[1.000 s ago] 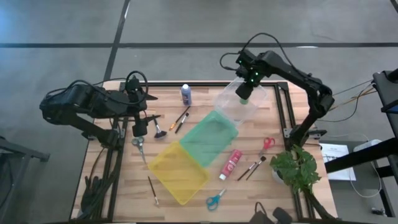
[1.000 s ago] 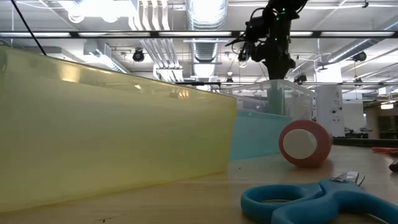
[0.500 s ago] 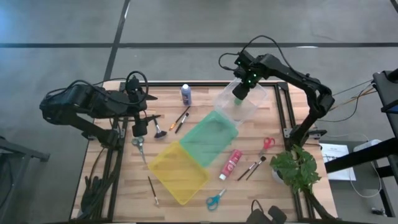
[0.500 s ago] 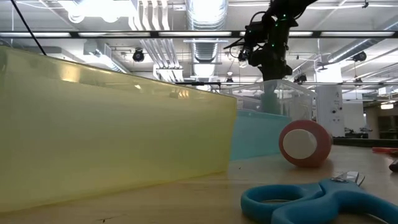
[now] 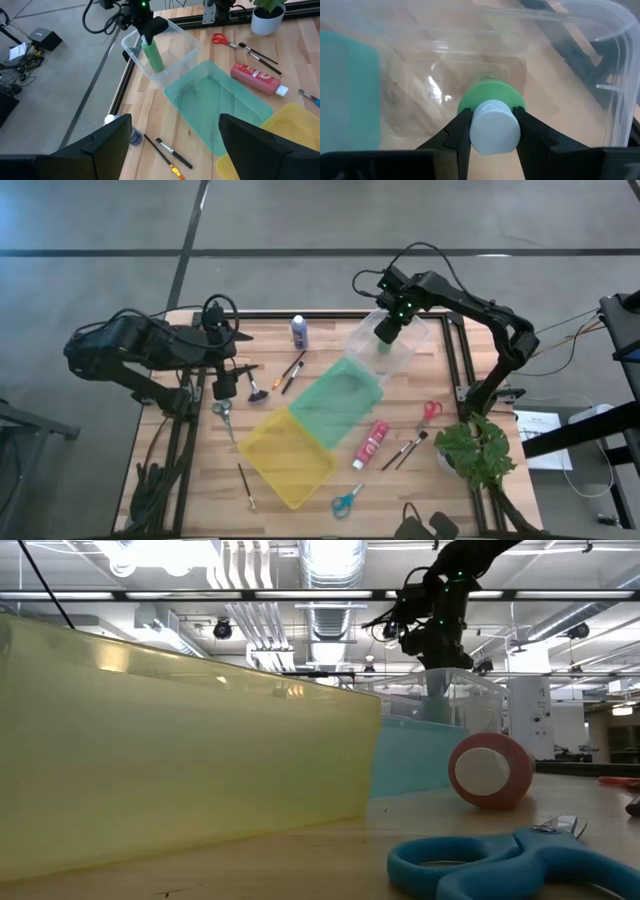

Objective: Pick & Place Paint Supplies
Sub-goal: Put the green paint bottle into the transparent bin, then put the red paint bottle into the transparent bin

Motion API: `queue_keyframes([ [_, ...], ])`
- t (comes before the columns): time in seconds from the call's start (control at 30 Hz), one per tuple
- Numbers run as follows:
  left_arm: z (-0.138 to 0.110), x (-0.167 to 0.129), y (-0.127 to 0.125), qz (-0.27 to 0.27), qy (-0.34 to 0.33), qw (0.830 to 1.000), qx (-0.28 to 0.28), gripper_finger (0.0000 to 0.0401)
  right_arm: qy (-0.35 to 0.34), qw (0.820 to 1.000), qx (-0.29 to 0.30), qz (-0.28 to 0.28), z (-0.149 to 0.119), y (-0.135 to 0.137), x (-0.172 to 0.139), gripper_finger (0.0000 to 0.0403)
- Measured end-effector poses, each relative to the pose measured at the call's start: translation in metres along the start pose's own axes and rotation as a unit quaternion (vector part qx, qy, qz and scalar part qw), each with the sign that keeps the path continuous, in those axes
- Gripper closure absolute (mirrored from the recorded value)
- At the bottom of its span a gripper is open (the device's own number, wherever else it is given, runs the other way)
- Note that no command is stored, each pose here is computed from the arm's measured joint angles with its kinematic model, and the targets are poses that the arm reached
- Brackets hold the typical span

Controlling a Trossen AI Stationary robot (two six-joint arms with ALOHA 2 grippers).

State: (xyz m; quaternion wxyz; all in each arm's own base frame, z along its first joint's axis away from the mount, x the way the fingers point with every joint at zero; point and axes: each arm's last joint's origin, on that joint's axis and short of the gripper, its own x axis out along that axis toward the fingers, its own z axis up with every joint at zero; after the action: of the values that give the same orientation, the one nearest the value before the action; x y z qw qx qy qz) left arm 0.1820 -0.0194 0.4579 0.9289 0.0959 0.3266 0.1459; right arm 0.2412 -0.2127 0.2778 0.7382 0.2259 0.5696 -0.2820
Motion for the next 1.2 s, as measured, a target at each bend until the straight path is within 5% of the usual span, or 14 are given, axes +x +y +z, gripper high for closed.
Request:
queue_keyframes([
  [0.27, 0.0, 0.0, 0.0, 0.0, 0.0, 1.0, -0.006, 0.0093, -0.001, 1.0, -0.009, -0.003, 0.001, 0.0, 0.0, 0.0285],
  [0.47, 0.0, 0.0, 0.0, 0.0, 0.0, 1.0, -0.011, 0.0093, -0.004, 1.0, 0.002, -0.016, 0.001, -0.001, -0.001, 0.016],
  [0.6, 0.0, 0.0, 0.0, 0.0, 0.0, 1.0, -0.012, 0.0093, -0.016, 1.0, 0.011, -0.017, -0.001, -0.001, -0.009, 0.012],
  [0.93, 0.0, 0.0, 0.0, 0.002, 0.0, 1.0, -0.012, 0.0093, -0.09, 0.994, 0.055, -0.004, -0.022, 0.003, -0.059, 0.0112],
  [1.2, 0.0, 0.0, 0.0, 0.004, 0.0, 1.0, -0.012, 0.0093, -0.113, 0.986, 0.088, 0.087, -0.054, 0.031, -0.099, 0.0111],
])
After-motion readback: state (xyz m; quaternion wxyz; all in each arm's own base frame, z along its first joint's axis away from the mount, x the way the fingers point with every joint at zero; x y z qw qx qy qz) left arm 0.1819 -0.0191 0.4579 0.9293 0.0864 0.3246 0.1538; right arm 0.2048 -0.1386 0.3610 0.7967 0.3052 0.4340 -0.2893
